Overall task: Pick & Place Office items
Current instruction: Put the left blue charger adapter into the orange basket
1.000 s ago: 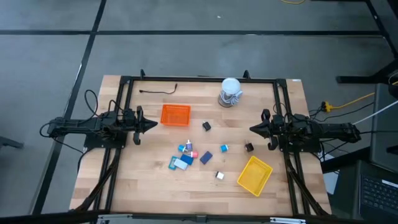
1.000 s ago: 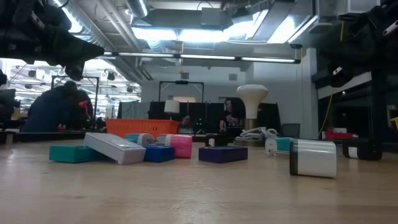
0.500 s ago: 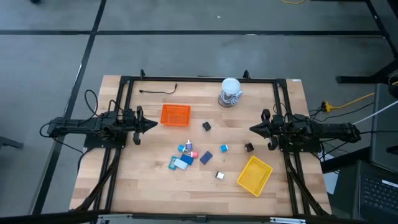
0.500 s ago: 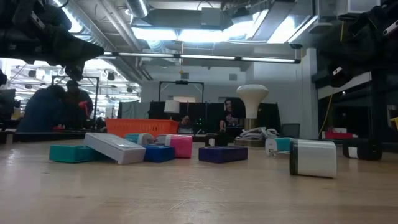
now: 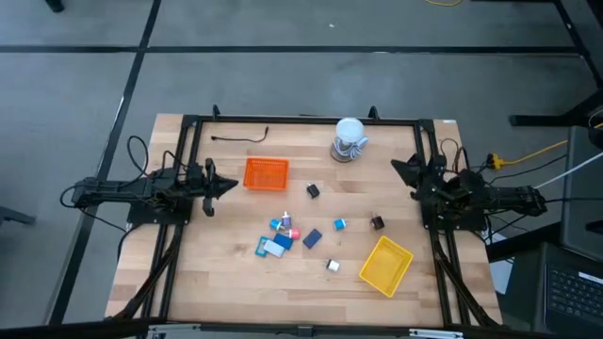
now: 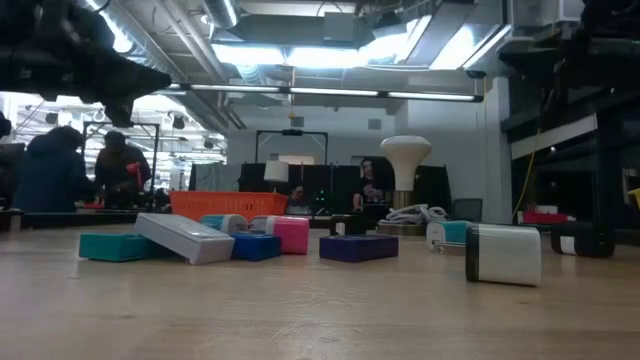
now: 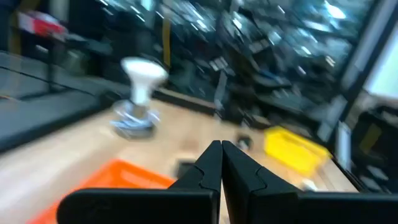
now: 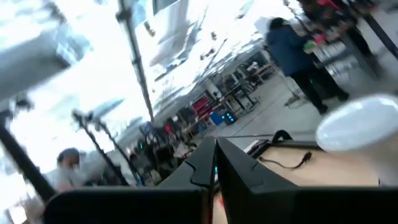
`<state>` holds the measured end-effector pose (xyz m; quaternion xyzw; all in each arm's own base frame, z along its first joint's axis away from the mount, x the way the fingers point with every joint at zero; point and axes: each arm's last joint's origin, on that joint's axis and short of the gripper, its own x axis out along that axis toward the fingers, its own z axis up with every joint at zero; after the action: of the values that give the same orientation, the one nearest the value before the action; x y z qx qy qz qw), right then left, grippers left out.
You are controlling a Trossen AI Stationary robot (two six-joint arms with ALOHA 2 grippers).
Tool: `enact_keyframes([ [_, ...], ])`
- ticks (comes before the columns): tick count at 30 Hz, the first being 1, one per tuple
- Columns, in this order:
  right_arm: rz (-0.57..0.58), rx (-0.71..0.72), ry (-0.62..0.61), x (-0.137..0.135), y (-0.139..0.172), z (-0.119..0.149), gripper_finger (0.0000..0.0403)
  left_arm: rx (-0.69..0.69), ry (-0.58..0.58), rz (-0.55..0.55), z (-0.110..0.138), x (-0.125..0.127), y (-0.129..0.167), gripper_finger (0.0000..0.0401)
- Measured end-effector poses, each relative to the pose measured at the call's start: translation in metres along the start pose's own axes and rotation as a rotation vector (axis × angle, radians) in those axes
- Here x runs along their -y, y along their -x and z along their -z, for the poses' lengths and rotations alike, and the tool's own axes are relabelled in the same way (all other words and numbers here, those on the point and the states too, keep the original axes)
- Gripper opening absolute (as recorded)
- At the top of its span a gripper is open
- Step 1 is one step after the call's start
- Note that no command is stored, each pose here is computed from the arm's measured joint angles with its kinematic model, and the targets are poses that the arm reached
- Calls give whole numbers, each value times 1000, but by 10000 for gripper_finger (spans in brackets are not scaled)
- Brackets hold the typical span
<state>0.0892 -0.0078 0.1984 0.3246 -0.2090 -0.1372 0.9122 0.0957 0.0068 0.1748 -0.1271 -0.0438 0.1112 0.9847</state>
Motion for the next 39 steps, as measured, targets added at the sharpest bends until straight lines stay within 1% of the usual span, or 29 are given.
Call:
enact_keyframes([
  [3,35,27,-104,1,0,-1,20,108,27,-57,-9,0,0,1],
  [6,68,52,-162,2,0,-1,20,240,68,-82,-21,1,3,1],
  [8,75,60,-192,2,0,-1,20,313,92,-73,-28,2,4,1],
  [11,89,85,-259,3,0,-2,20,352,127,-63,-32,2,6,1],
  [14,84,89,-314,2,0,-3,20,393,232,-42,-35,3,7,1],
  [17,89,89,-290,3,0,-3,20,388,319,-31,-35,2,7,1],
  [18,89,86,-283,3,0,-2,20,385,355,-41,-34,2,6,1],
  [21,87,75,-285,3,0,-2,20,370,543,-88,-29,-1,5,1],
  [22,91,70,-289,3,0,-1,20,365,571,-100,-28,-1,5,1],
  [26,94,70,-254,3,0,-1,20,329,547,-109,-25,-2,4,5],
  [29,109,88,-304,4,0,-1,20,329,543,-147,-23,-3,3,11],
  [33,118,103,-361,4,0,-2,20,317,572,-135,-22,-3,3,15],
  [36,114,102,-386,4,0,-2,20,299,573,-159,-20,-3,2,15],
  [38,90,98,-409,3,0,-2,22,318,547,-185,-21,-4,2,17],
  [39,58,101,-426,1,0,-4,26,333,533,-187,-22,-4,2,20],
])
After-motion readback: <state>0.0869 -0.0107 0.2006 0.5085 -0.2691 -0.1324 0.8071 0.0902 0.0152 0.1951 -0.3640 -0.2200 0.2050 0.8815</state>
